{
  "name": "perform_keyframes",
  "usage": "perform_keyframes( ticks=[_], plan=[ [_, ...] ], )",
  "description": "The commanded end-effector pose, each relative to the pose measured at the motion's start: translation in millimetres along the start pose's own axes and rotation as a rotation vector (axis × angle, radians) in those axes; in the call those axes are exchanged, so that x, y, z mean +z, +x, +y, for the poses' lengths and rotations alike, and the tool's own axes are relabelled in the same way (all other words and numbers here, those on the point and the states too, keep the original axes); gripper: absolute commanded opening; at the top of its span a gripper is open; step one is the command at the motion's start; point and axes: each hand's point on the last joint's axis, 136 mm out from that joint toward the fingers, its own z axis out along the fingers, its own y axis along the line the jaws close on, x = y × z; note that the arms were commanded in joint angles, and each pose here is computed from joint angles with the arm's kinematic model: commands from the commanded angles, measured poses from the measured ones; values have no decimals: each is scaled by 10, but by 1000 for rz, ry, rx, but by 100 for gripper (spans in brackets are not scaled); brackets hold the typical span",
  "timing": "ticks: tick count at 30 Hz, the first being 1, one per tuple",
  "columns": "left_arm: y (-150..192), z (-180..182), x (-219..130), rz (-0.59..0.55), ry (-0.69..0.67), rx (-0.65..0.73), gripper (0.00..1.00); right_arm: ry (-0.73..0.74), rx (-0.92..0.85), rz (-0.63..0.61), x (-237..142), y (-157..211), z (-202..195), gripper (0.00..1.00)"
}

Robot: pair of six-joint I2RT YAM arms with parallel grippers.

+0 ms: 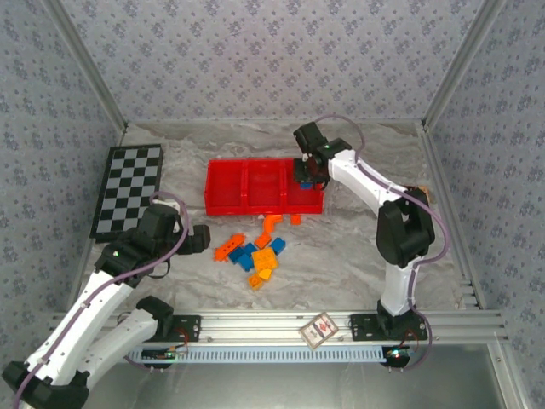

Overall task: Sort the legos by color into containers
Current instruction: Place the lego in the container.

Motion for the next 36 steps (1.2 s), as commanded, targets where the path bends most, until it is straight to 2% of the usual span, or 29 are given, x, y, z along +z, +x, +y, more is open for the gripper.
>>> perform_keyframes(
  ticks=[1, 10, 21, 30, 33, 36],
  plan=[
    [-23, -1, -26, -12, -2, -4, 100, -65, -20, 19, 99, -10, 155, 30],
    [-23, 0, -11, -12, -5, -2, 100, -62, -7, 66, 419, 125, 132, 34],
    [-10, -3, 16, -3, -11, -1, 100, -51, -4, 56, 443, 165, 89, 50],
    [4, 1, 13, -3, -20, 6, 100, -46, -29, -9, 77, 162, 143, 51],
    [2, 1, 17, -2, -23, 9, 100, -46, -26, -11, -67, 309, 181, 53],
    [5, 1, 16, 2, -24, 11, 100, -49, 25, 15, -158, 554, 199, 59]
  ],
)
